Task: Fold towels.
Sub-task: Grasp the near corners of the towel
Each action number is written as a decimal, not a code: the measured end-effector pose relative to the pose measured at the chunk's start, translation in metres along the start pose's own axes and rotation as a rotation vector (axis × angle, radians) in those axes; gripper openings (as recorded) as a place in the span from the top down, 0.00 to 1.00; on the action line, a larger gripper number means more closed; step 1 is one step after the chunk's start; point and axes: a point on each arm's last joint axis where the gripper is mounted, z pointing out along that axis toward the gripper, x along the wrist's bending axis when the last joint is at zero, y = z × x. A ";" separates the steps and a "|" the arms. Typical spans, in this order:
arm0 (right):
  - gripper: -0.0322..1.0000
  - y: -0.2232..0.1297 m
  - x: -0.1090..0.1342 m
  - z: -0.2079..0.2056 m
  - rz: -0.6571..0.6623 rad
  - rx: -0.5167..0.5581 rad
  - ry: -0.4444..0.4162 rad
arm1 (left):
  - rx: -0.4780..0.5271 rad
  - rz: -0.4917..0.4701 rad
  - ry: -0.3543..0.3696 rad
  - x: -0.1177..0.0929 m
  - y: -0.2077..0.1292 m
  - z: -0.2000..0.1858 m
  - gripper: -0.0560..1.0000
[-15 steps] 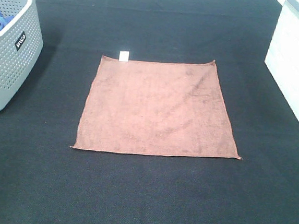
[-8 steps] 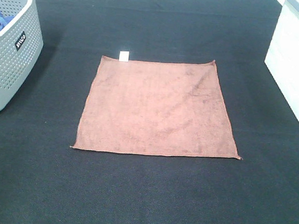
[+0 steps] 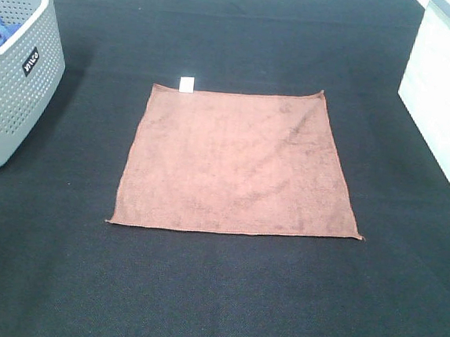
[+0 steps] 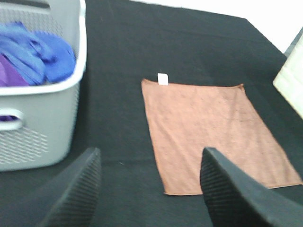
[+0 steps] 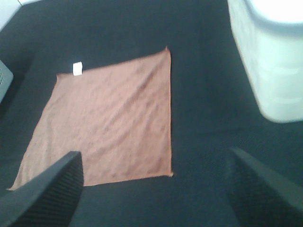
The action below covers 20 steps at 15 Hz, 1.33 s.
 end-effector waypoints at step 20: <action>0.23 -0.019 -0.027 0.283 0.092 0.894 0.129 | 0.884 -0.395 -0.156 0.046 -0.082 0.278 0.39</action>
